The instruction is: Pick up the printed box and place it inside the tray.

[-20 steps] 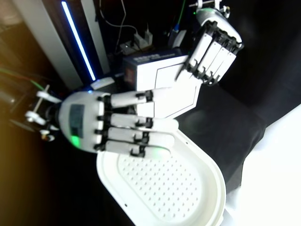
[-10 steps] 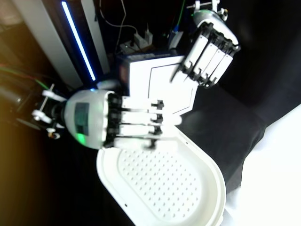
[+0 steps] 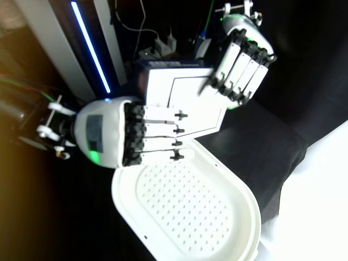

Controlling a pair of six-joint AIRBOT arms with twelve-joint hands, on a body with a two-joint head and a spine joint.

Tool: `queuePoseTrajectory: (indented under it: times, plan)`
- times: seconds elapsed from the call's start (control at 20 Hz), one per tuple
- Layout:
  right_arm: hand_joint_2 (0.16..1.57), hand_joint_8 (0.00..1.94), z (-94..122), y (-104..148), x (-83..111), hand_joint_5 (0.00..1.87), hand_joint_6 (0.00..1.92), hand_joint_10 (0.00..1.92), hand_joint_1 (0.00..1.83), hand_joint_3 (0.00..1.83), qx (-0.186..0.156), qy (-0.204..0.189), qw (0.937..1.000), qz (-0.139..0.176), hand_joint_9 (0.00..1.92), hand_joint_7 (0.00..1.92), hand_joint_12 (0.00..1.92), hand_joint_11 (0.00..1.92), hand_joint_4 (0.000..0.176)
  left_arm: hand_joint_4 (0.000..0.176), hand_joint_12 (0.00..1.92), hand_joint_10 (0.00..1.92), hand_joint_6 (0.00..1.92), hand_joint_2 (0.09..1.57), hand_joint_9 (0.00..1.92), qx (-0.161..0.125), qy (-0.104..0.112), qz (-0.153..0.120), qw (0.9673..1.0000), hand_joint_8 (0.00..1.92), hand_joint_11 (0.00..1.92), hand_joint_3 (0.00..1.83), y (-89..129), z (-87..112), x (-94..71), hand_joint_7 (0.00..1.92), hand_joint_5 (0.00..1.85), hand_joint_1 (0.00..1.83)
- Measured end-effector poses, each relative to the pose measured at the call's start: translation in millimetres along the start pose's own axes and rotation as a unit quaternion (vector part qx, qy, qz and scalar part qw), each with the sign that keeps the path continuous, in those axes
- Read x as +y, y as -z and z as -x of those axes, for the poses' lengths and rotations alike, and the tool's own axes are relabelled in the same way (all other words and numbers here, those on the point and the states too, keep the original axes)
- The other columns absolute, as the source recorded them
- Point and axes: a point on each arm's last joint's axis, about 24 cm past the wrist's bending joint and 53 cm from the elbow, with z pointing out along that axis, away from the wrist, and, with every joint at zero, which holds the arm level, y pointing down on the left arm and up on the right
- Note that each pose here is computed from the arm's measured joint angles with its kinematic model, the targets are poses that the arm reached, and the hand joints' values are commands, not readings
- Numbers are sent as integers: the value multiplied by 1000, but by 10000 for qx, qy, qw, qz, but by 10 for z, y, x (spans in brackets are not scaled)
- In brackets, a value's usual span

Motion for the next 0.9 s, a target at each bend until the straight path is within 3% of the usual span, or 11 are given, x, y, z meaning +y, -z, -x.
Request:
queuePoseTrajectory:
  times: [0.05, 0.1, 0.15, 0.2, 0.25, 0.35, 0.4, 0.55, 0.6, 0.75, 0.9]
  plan:
    - [1082, 1098, 7, 0, -2, 1047, 862, 1474, 1170, 1, -16, -7, 10000, -5, 1163, 1193, 1700, 1065, 0, 46, 355, 0, 0, 858, 3, -20, 34, -13, 10000, 0, 2, 0, 0, 9, -6, 2, 1, 369]
    - [1075, 1185, 21, 0, 10, 1061, 839, 1552, 1171, 0, -44, -10, 10000, 22, 1173, 1175, 1761, 1080, 0, 114, 156, 0, 0, 788, 0, -36, 57, -34, 10000, 0, 0, 4, -3, 19, -18, 0, 0, 454]
    - [1073, 1162, 29, 0, 23, 1064, 834, 1507, 1172, 0, -62, -12, 10000, 50, 1136, 1130, 1740, 1030, 0, 162, 30, 0, 0, 777, 0, -15, 49, -42, 10000, 0, 0, 1, -4, 14, -19, 0, 0, 453]
    - [1072, 1163, 37, 1, 40, 1067, 828, 1502, 1172, 0, -74, -12, 9999, 84, 1143, 1134, 1741, 1036, 0, 173, 5, 0, 0, 776, 0, 40, 38, -49, 10000, 0, 0, 1, -4, -12, -21, 0, 0, 460]
    - [1074, 1137, 38, 1, 43, 1063, 835, 1459, 1172, 0, -73, -10, 9999, 89, 1134, 1132, 1714, 1015, 0, 175, 0, 0, 0, 780, 0, 52, 32, -51, 10000, 0, 0, 2, -3, -16, -22, 0, 0, 466]
    - [1079, 1131, 74, 2, 75, 1049, 855, 1502, 1169, 1, -10, 69, 9999, 126, 1157, 1143, 1758, 1055, 0, 107, 0, 0, 0, 779, 0, 63, 3, -64, 10000, 0, 0, 1, 6, -5, -24, 0, 0, 475]
    - [1080, 1063, 120, 3, 98, 1048, 858, 1443, 1169, 0, 3, 138, 9998, 147, 1179, 1176, 1727, 1055, 0, 98, 0, 0, 0, 776, 0, 52, -12, -49, 10000, 0, 0, 0, 21, 26, -11, 0, 0, 475]
    - [1064, 1148, 388, -71, 239, 1088, 791, 1427, 1176, 0, -115, 394, 9988, 284, 1183, 1190, 1744, 1014, 0, 114, 1, 0, 0, 843, 0, -74, -76, 19, 9999, 0, 3, 10, 114, 227, 28, 0, 0, 435]
    - [1062, 1119, 447, -86, 289, 1094, 780, 1422, 1176, 0, -143, 451, 9983, 339, 1199, 1203, 1761, 1015, 0, 102, 26, 0, 0, 868, 0, -121, -82, 16, 9999, 0, 53, 12, 138, 280, 22, 0, 0, 356]
    - [1049, 1107, 559, -108, 428, 1127, 727, 1519, 1181, 0, -164, 592, 9968, 510, 1338, 1286, 1817, 1200, 0, 118, 4, 0, 0, 822, 0, -413, -11, -5, 9991, 0, 5, 0, 304, 476, 27, 0, 0, 433]
    - [1051, 755, 609, -106, 434, 1114, 748, 1286, 1182, 1, -172, 921, 9945, 475, 1370, 1316, 1690, 1195, 0, 110, 0, 0, 0, 888, 0, -537, 60, 43, 9985, 0, 0, 22, 461, 510, 77, 0, 0, 378]
